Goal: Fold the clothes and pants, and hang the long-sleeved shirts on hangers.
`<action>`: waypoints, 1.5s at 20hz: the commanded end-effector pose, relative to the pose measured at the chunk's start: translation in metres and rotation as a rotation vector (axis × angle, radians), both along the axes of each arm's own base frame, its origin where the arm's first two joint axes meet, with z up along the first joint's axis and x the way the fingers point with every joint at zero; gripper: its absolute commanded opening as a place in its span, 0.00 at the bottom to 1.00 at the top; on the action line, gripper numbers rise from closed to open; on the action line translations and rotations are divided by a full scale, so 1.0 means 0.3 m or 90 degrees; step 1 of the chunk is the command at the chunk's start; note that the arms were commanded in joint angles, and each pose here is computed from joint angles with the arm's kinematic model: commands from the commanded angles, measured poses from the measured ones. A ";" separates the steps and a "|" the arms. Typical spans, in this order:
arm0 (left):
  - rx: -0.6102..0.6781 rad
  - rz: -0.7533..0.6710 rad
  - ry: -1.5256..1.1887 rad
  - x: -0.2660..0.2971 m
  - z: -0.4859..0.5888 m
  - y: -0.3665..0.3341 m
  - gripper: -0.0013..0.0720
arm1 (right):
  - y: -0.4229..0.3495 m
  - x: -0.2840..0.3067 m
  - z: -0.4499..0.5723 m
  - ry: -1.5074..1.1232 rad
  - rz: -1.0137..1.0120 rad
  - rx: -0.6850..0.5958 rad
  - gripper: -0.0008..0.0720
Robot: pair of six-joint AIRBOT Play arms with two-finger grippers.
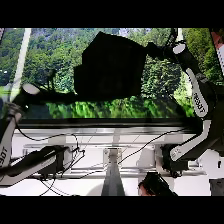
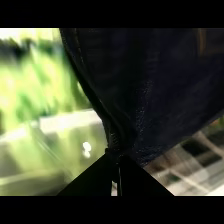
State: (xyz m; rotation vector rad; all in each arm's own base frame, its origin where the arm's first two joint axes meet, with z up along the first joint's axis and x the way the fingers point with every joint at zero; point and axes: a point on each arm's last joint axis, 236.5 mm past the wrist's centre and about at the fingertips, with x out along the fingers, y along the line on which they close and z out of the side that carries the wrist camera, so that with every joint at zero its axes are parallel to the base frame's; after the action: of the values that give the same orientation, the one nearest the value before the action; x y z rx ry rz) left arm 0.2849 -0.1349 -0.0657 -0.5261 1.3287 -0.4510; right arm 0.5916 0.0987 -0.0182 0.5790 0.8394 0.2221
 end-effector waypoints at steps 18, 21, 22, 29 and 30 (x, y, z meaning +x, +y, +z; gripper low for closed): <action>0.028 -0.028 0.028 -0.173 -0.165 -0.127 0.04 | -0.040 -0.745 -0.204 0.435 0.312 0.091 0.64; 0.029 -0.028 0.028 -0.173 -0.165 -0.127 0.04 | 0.047 -0.786 -0.258 0.448 0.324 0.092 0.64; 0.029 -0.028 0.028 -0.173 -0.165 -0.127 0.04 | 0.069 -0.802 -0.278 0.453 0.330 0.081 0.64; 0.040 -0.008 0.000 -0.129 -0.163 -0.112 0.04 | 0.236 -0.797 -0.270 0.420 0.363 0.091 0.09; 0.040 -0.009 -0.003 -0.125 -0.159 -0.112 0.04 | 0.253 -0.807 -0.255 0.416 0.381 0.089 0.05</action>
State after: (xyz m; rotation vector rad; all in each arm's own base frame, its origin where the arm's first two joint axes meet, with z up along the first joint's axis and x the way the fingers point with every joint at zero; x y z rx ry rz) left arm 0.2430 -0.1697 -0.1148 -0.4692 1.3550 -0.4245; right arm 0.3549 0.1535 -0.1025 0.5210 1.6404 0.6026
